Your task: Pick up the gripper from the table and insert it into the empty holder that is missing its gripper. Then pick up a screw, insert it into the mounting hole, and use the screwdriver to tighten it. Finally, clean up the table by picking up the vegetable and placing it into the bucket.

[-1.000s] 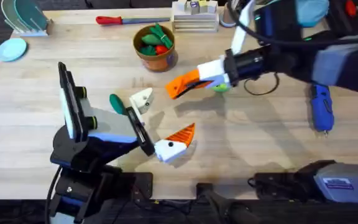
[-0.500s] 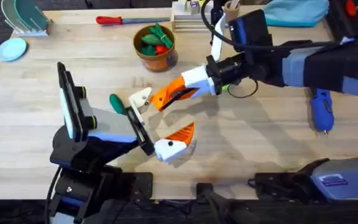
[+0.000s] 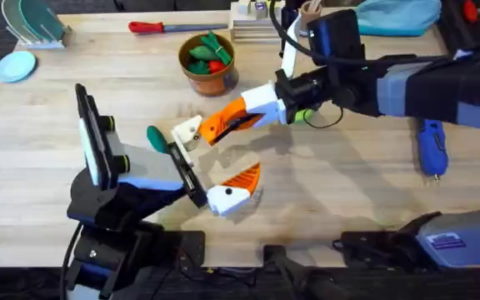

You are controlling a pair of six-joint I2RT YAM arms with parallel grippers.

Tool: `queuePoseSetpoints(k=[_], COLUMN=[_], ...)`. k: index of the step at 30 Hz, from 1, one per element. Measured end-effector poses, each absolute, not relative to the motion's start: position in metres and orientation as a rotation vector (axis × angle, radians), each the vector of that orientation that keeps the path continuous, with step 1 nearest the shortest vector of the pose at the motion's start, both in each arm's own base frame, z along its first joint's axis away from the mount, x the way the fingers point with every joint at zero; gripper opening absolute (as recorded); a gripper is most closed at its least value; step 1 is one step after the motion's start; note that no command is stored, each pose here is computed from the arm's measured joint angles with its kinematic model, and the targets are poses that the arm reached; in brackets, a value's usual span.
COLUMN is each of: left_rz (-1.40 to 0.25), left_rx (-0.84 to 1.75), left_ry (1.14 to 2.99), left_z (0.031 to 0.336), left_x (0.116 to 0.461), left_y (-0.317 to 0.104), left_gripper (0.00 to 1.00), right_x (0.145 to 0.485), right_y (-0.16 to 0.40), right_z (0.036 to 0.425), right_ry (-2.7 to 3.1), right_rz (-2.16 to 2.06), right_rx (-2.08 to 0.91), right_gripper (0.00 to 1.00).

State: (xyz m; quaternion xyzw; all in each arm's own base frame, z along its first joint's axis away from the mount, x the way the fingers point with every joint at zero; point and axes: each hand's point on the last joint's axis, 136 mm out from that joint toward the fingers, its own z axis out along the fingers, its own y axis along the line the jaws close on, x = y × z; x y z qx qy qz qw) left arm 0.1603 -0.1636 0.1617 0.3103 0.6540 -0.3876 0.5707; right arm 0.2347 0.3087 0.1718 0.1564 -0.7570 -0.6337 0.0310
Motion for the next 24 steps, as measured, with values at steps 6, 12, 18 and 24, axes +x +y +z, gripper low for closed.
queuePoseSetpoints(k=[6,12,18,24], left_rz=[-0.903,-0.891,-0.87,-0.892], left_rx=[0.727,0.719,0.678,0.664], left_ry=[1.534,1.535,1.552,1.565], left_z=[0.162,0.162,0.161,0.161], left_x=[0.161,0.163,0.169,0.168], left_y=[-0.163,-0.162,-0.157,-0.158], left_gripper=[0.992,0.992,0.992,0.992], right_x=[0.238,0.238,0.241,0.236], right_y=[0.31,0.314,0.326,0.346], right_z=[0.176,0.171,0.162,0.155], right_ry=[-2.33,-2.337,-2.314,-2.286], right_rz=[-1.971,-1.943,-1.92,-1.899], right_rx=[0.483,0.434,0.369,0.351], right_gripper=[0.009,0.009,0.008,0.007])
